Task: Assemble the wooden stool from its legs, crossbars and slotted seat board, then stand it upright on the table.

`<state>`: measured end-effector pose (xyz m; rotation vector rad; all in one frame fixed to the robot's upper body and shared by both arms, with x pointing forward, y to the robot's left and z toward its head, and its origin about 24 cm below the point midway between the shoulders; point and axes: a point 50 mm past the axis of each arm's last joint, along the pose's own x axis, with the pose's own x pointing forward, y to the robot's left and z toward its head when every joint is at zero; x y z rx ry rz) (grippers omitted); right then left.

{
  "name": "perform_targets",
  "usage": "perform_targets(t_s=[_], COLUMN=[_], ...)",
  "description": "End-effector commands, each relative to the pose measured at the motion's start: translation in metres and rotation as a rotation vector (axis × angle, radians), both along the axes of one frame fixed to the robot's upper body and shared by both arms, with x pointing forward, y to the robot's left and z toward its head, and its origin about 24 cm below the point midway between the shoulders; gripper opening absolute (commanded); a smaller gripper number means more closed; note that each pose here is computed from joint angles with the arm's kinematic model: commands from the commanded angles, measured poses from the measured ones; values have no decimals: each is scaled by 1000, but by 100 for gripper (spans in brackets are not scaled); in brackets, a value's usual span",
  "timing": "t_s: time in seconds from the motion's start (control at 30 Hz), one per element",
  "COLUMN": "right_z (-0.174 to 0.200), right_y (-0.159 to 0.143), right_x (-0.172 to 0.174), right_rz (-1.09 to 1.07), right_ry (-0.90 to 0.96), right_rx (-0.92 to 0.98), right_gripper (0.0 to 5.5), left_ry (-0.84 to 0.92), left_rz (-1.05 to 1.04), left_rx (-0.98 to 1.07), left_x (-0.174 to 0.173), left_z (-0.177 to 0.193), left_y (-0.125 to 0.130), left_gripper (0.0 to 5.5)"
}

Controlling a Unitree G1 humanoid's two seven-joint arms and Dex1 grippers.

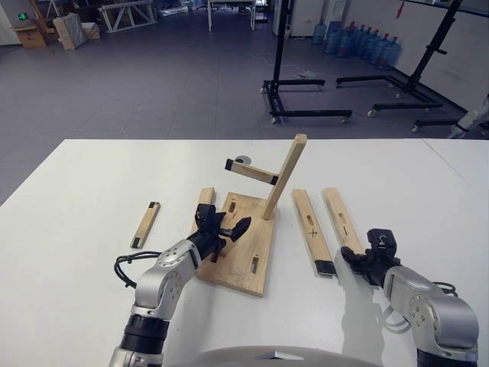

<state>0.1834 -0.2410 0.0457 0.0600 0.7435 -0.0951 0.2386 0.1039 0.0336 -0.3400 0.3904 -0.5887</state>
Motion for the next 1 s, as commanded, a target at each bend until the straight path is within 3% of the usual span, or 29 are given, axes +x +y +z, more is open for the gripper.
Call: perform_targets(t_s=[0.03,0.13,0.23,0.47,0.6,0.67,0.8,1.0], right_z=[-15,-10,9,99,152,158,128,82], right_y=[1,0,-3,-6,9,34,82,128], right_x=[-10,-2,20,92,98,93,84,68], right_rz=[-37,-43,-46,53,280,487,807,1091], right_ry=[86,37,-115,-776,-1089,-1105,-954,-762], right_rx=[32,18,-11,21,172,322,499,708], right_gripper=[252,202,200,200,200,200,200,200], left_ry=[-40,-67,-113,-315,-402,-409,-336,-264], left_rz=[8,12,5,-77,-127,-141,-226,-416], left_rx=[22,20,13,-111,-248,-295,-326,-467], left_x=[-4,-2,1,4,3,3,2,-10], left_z=[7,14,23,60,80,82,75,79], left_y=[14,19,23,41,55,61,60,53], left_gripper=[465,465,465,465,465,465,465,465])
